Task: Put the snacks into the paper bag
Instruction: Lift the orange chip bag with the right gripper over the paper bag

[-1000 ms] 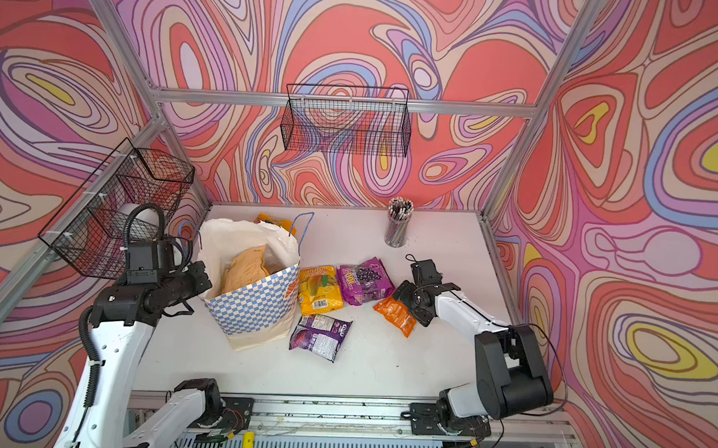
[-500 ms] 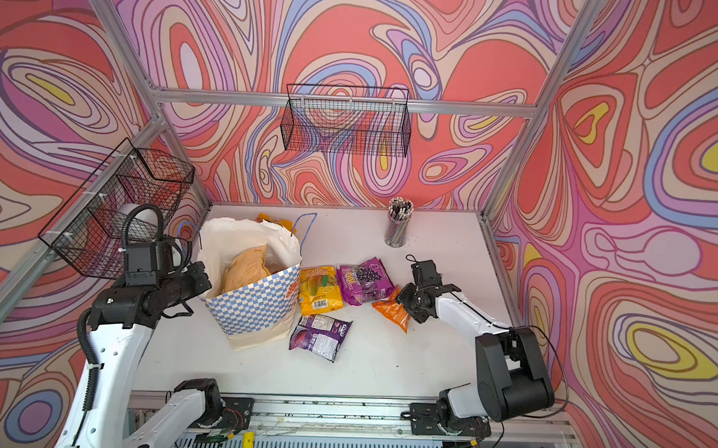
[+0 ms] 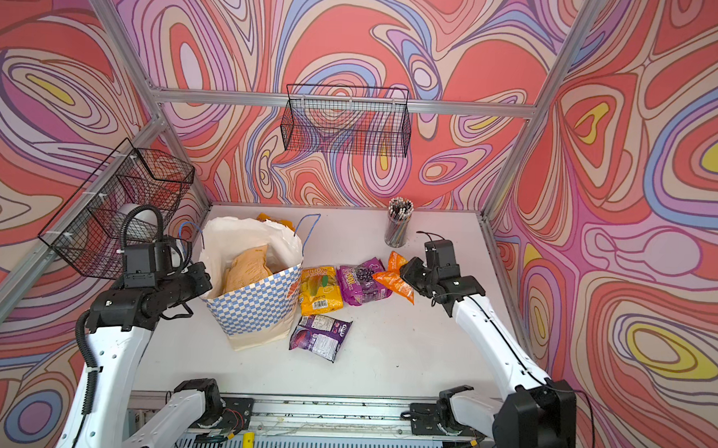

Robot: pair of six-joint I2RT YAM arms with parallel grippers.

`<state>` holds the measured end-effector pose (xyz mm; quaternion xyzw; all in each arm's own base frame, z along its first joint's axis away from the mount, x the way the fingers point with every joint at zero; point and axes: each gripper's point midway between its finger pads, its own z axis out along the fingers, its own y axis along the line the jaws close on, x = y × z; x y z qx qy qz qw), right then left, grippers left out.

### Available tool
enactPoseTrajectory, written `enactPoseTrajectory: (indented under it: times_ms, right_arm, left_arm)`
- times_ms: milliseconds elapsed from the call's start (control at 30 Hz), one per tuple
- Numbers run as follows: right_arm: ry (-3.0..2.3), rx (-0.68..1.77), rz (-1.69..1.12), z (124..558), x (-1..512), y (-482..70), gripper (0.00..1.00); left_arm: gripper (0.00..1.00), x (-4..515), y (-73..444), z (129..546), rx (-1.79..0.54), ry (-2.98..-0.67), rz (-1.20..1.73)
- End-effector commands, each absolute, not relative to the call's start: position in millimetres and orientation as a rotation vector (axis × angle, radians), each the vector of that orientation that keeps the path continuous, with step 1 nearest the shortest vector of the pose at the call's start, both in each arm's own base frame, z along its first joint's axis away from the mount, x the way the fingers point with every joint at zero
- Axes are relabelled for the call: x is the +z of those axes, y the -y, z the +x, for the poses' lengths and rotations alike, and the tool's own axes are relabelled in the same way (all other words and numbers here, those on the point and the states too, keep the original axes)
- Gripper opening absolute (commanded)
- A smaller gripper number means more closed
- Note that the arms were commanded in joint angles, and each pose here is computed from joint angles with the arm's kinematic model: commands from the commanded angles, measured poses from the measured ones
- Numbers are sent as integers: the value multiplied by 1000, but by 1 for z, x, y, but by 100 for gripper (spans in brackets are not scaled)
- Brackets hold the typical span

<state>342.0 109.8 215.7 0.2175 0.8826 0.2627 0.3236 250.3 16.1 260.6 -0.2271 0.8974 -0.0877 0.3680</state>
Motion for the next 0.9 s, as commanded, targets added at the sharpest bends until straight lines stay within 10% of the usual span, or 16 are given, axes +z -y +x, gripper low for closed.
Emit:
enactPoseTrajectory:
  times_ms: [0, 400, 867]
  right_arm:
    - [-2253, 725, 346, 345, 265, -134, 42]
    - [-1873, 908, -358, 336, 435, -314, 40]
    - [-1943, 1038, -736, 331, 372, -483, 38]
  left_arm:
    - [0, 271, -12, 247, -240, -2289, -543]
    - [0, 263, -16, 247, -208, -2317, -550]
    - [0, 258, -15, 245, -206, -2337, -557]
